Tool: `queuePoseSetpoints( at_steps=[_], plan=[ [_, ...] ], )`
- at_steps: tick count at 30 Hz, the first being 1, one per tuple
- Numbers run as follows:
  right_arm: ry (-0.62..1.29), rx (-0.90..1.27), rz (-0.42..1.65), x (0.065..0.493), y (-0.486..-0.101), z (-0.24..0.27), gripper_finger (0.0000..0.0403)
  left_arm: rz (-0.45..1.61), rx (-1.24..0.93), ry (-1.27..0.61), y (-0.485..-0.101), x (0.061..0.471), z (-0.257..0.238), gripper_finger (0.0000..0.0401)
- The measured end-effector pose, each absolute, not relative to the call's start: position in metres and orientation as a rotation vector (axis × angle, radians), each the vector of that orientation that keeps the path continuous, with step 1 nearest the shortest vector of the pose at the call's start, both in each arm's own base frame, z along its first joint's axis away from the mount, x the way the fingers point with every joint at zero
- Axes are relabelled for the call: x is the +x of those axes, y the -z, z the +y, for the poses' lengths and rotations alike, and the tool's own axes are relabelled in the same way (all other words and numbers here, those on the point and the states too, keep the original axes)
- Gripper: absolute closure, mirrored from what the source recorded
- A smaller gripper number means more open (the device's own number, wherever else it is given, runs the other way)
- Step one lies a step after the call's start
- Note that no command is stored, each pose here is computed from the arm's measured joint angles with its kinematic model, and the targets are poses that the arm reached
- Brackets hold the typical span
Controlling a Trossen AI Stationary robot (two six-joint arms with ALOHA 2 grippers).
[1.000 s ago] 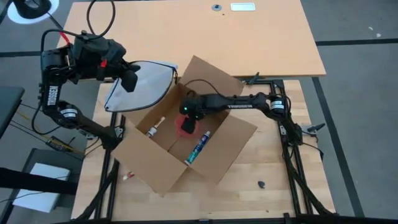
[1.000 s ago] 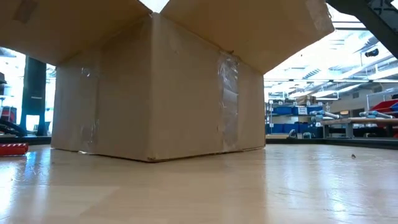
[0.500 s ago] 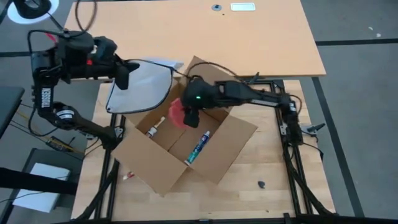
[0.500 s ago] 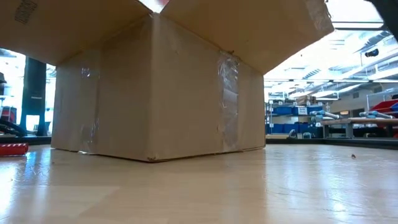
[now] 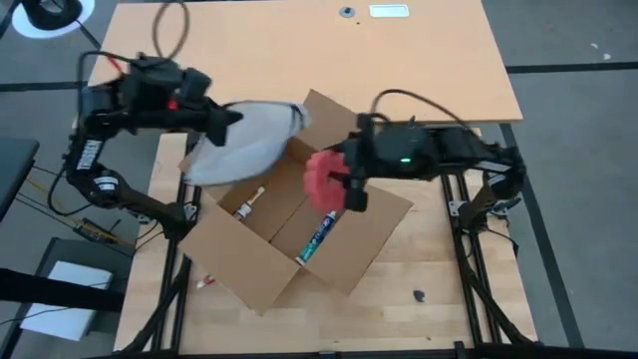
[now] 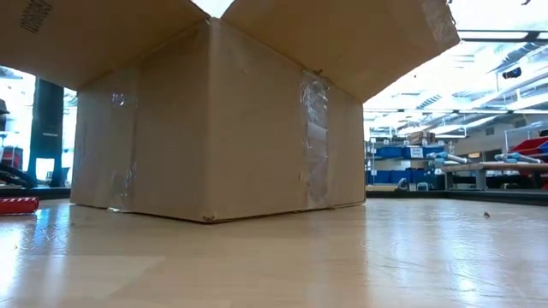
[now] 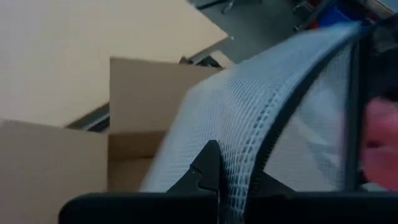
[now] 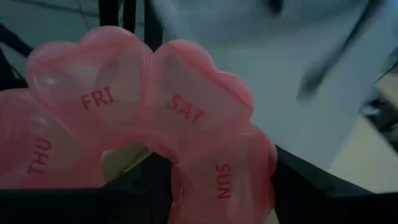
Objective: Unpack boxes
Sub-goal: Put the pink medicine organizer into the zip bag
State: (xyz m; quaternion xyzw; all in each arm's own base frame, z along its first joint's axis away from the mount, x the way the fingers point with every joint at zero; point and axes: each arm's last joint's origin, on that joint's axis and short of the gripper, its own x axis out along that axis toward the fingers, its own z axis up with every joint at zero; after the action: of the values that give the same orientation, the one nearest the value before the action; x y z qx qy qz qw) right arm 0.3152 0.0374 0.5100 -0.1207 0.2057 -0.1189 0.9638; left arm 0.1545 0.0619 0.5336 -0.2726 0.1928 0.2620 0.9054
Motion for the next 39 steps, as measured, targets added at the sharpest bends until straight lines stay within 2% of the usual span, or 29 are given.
queuePoseSetpoints(
  at_steps=[7,16,22,39],
  plan=[
    [0.324,-0.243,0.249,0.292,-0.538,0.041,0.0199,0.403,-0.689,-0.454,-0.498,0.205,0.066,0.0395],
    [0.533,-0.425,0.128,0.349,-0.533,0.029,0.0199,0.342,-0.853,-0.383,-0.453,0.25,0.071,0.0395],
    [0.68,-0.569,0.223,0.382,-0.511,0.021,0.0203,0.325,-0.886,-0.325,-0.446,0.257,0.074,0.0395],
    [0.65,-0.637,0.521,0.401,-0.461,0.022,0.0205,0.264,-0.937,-0.243,-0.46,0.242,0.085,0.0395]
  ],
)
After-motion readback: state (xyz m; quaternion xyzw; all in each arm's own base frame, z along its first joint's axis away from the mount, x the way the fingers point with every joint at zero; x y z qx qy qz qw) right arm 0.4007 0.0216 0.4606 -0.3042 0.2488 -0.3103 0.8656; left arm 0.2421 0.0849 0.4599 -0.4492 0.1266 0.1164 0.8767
